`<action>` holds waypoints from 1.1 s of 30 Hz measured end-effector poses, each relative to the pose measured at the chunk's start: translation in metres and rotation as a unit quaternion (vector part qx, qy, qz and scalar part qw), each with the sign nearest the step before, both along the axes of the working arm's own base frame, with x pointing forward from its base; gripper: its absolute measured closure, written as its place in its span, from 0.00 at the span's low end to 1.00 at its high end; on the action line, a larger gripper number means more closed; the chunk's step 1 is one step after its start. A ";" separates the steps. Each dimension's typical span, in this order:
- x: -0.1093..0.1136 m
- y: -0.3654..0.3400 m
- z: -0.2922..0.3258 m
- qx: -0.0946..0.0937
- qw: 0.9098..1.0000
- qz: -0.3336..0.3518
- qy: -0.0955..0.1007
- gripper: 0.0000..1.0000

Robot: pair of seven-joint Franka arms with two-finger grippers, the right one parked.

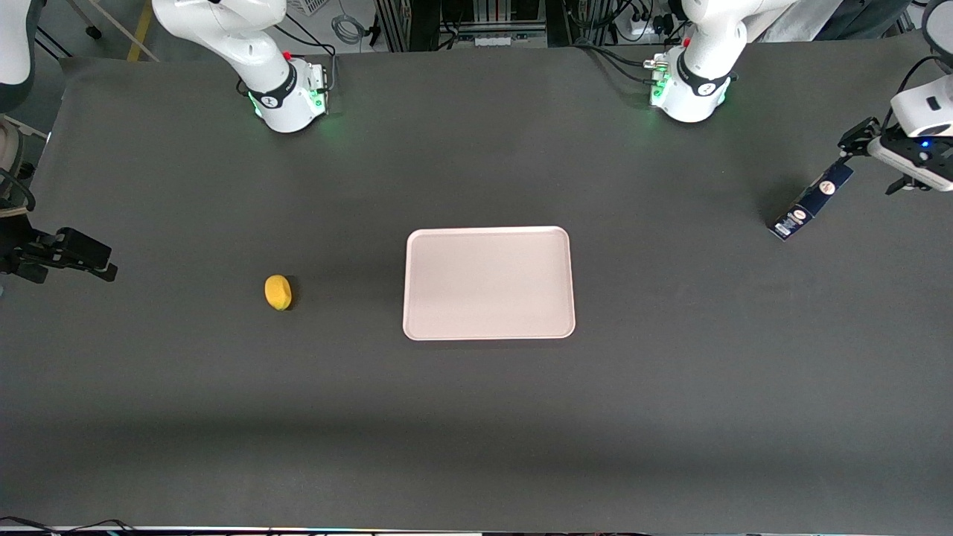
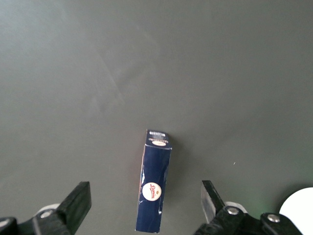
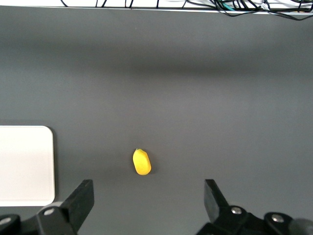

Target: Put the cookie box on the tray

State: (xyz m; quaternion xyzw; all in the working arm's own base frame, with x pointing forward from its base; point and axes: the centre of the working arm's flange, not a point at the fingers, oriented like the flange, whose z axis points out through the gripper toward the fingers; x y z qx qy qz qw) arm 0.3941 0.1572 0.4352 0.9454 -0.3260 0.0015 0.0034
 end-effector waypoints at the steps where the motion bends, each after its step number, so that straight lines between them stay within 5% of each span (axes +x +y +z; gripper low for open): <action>1: -0.003 0.001 -0.007 0.001 1.000 -0.003 0.000 0.00; 20: -0.045 0.035 -0.107 0.021 0.998 -0.050 -0.037 0.00; 33: -0.064 0.046 -0.142 0.014 0.998 -0.045 -0.031 0.00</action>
